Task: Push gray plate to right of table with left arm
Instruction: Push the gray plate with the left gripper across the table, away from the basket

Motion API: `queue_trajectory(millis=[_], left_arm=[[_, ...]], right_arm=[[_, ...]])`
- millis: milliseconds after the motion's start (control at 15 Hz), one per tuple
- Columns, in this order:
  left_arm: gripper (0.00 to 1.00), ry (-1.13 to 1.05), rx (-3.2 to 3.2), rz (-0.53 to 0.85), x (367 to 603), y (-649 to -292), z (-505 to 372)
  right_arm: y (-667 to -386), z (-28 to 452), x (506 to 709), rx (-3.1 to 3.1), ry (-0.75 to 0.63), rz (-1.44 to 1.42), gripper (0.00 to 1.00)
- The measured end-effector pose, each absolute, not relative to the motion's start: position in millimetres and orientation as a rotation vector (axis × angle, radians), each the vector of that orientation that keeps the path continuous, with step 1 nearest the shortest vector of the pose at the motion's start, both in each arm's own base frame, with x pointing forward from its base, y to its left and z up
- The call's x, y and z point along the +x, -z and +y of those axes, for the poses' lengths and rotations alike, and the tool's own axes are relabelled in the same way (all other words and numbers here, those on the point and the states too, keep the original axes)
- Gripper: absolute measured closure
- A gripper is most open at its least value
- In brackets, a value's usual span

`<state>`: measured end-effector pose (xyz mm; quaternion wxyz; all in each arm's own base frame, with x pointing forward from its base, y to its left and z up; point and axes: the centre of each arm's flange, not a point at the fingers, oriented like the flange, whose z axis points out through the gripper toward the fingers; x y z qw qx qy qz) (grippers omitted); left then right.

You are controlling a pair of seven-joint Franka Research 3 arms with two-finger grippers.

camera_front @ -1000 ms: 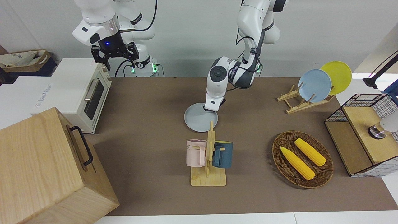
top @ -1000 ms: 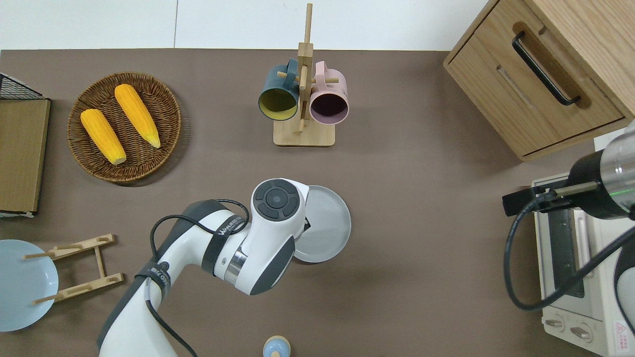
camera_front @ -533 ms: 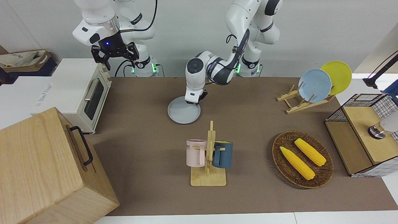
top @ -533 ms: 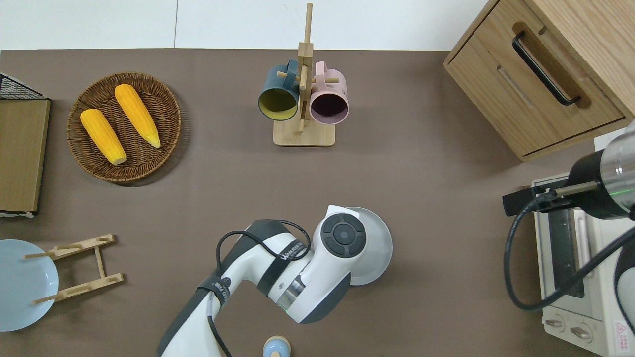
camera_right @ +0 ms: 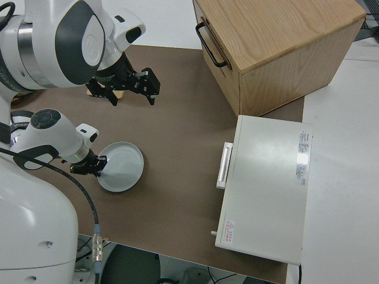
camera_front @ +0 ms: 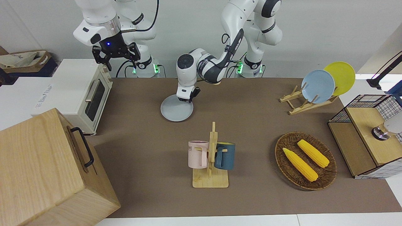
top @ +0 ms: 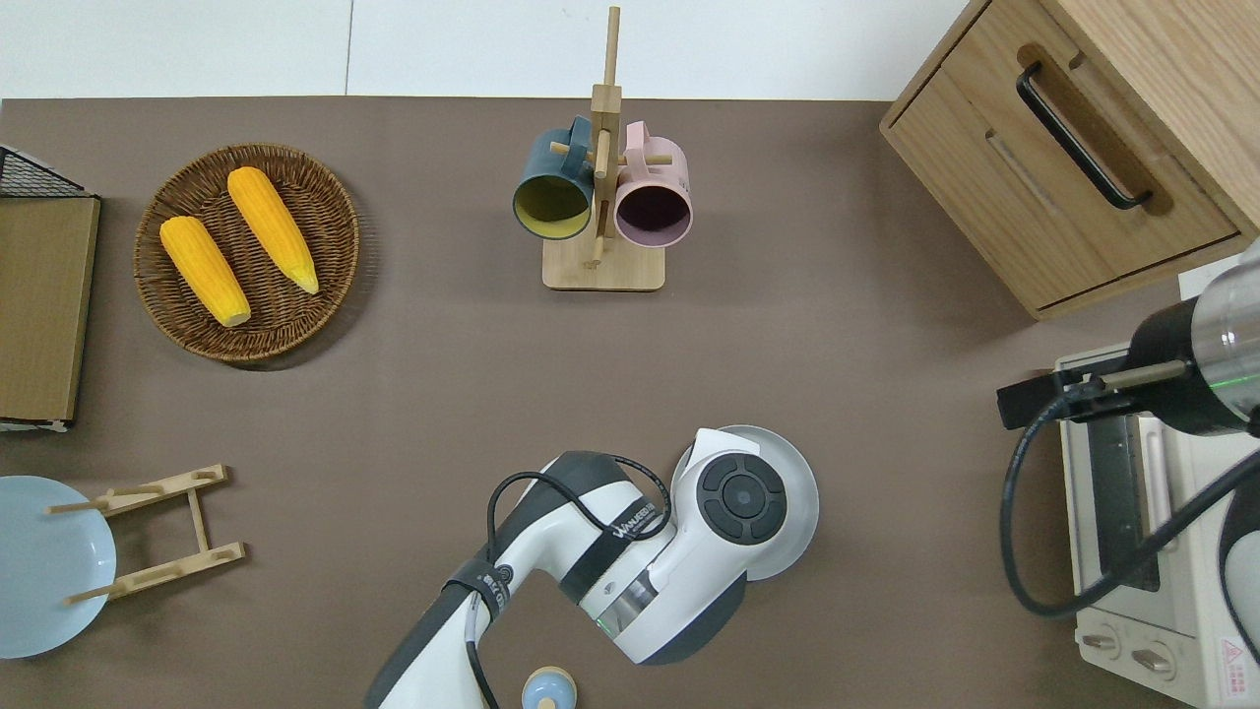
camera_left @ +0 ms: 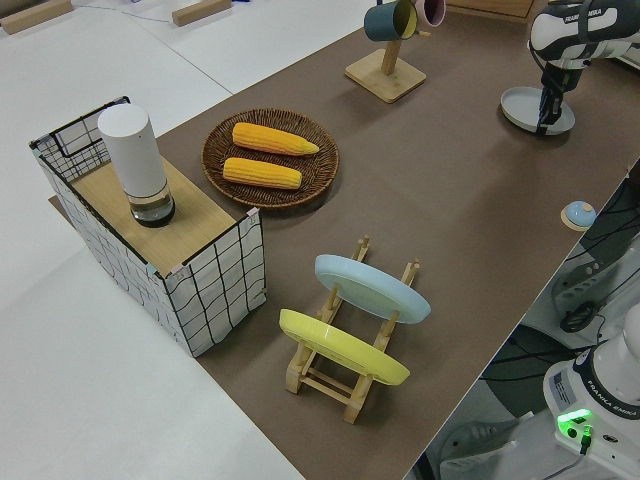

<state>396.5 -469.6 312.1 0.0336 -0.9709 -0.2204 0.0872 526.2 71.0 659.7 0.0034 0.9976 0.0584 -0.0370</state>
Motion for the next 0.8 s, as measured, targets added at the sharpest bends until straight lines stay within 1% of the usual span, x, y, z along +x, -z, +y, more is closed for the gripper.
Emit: queue_trajectory(millis=[67, 200, 333, 467, 533, 600, 733, 800], left_arm=[[0.92, -0.269, -2.991, -0.653, 397.7, -310.8, -468.9], [0.78, -0.294, -2.987, -0.556, 401.1, -311.2, -464.2], [0.57, -0.326, -2.961, -0.501, 409.5, -323.3, -459.0], [0.36, -0.342, -2.955, -0.481, 423.1, -341.7, -454.2], [0.29, -0.348, -2.955, -0.475, 429.5, -349.1, -451.2], [0.15, -0.355, -2.953, -0.471, 435.0, -355.4, -447.8], [0.01, -0.368, -2.949, -0.446, 439.4, -363.0, -444.6], [0.00, -0.377, -2.947, -0.420, 440.6, -368.0, -442.3]], right_arm=[[-659.7, 71.0, 526.2, 3.127, 0.116, 0.183, 0.01], [-659.7, 71.0, 526.2, 3.127, 0.116, 0.183, 0.01], [-659.7, 71.0, 526.2, 3.127, 0.116, 0.183, 0.01], [-659.7, 71.0, 526.2, 3.127, 0.116, 0.183, 0.01], [-659.7, 71.0, 526.2, 3.127, 0.116, 0.183, 0.01], [-659.7, 71.0, 526.2, 3.127, 0.116, 0.183, 0.01], [-659.7, 71.0, 526.2, 3.127, 0.116, 0.183, 0.01], [-659.7, 71.0, 526.2, 3.127, 0.116, 0.183, 0.01]])
